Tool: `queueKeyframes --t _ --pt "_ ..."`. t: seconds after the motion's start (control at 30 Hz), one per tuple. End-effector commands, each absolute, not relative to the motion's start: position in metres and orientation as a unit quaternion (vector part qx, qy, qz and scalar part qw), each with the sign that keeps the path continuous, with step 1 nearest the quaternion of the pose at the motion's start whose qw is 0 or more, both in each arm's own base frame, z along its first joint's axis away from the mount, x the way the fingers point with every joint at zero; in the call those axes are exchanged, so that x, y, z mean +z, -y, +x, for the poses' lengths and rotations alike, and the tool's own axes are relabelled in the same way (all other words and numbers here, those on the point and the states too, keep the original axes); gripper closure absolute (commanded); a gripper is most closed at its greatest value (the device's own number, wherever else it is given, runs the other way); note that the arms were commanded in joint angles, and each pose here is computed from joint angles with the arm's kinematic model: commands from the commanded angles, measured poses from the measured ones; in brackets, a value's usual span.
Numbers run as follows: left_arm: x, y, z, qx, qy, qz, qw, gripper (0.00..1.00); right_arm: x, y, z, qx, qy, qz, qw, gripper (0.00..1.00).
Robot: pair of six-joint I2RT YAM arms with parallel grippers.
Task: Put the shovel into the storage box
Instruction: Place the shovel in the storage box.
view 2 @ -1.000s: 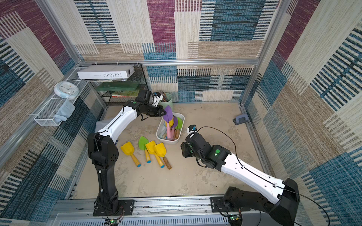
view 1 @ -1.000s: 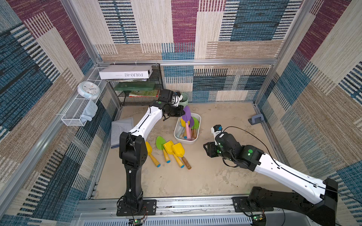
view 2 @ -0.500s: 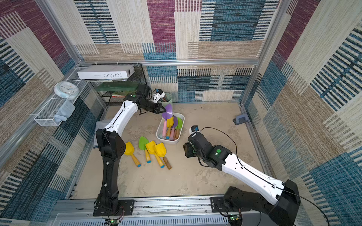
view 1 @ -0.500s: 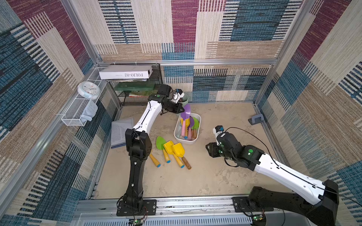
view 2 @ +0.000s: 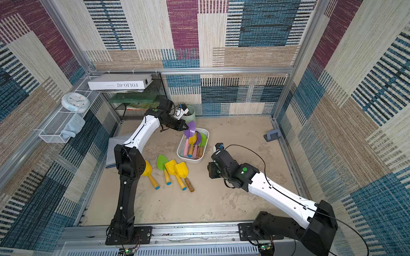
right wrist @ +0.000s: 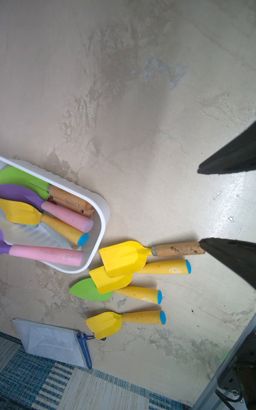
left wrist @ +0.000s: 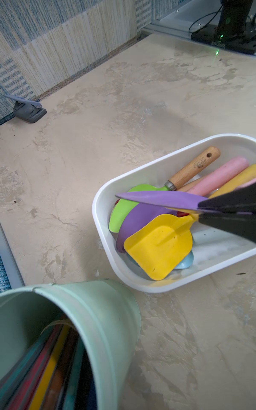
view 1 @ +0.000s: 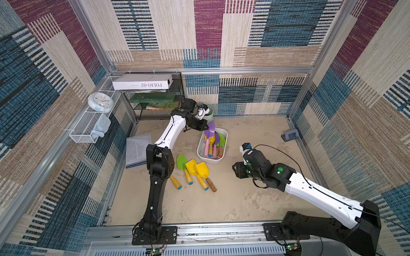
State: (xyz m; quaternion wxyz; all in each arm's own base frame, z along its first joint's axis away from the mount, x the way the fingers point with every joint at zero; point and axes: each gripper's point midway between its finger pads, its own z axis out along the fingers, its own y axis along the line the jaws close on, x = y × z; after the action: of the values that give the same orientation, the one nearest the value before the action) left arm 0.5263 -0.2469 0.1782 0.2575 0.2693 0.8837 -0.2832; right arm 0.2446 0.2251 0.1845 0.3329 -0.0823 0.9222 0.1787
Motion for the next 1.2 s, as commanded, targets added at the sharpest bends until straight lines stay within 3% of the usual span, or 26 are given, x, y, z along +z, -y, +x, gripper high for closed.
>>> queueKeyframes --t 0.0,0.97,1.17 --pt "0.180 0.247 0.537 -0.272 -0.879 0.275 0.279 1.00 0.181 -0.227 0.245 0.179 -0.924 -0.086 0.327 0.50" --pt "0.103 0.246 0.525 -0.252 -0.916 0.243 0.198 1.00 0.170 -0.238 0.246 0.194 -0.926 -0.094 0.310 0.50" --pt "0.097 0.241 0.527 -0.235 -0.924 0.230 0.195 0.73 0.169 -0.240 0.246 0.196 -0.926 -0.095 0.308 0.50"
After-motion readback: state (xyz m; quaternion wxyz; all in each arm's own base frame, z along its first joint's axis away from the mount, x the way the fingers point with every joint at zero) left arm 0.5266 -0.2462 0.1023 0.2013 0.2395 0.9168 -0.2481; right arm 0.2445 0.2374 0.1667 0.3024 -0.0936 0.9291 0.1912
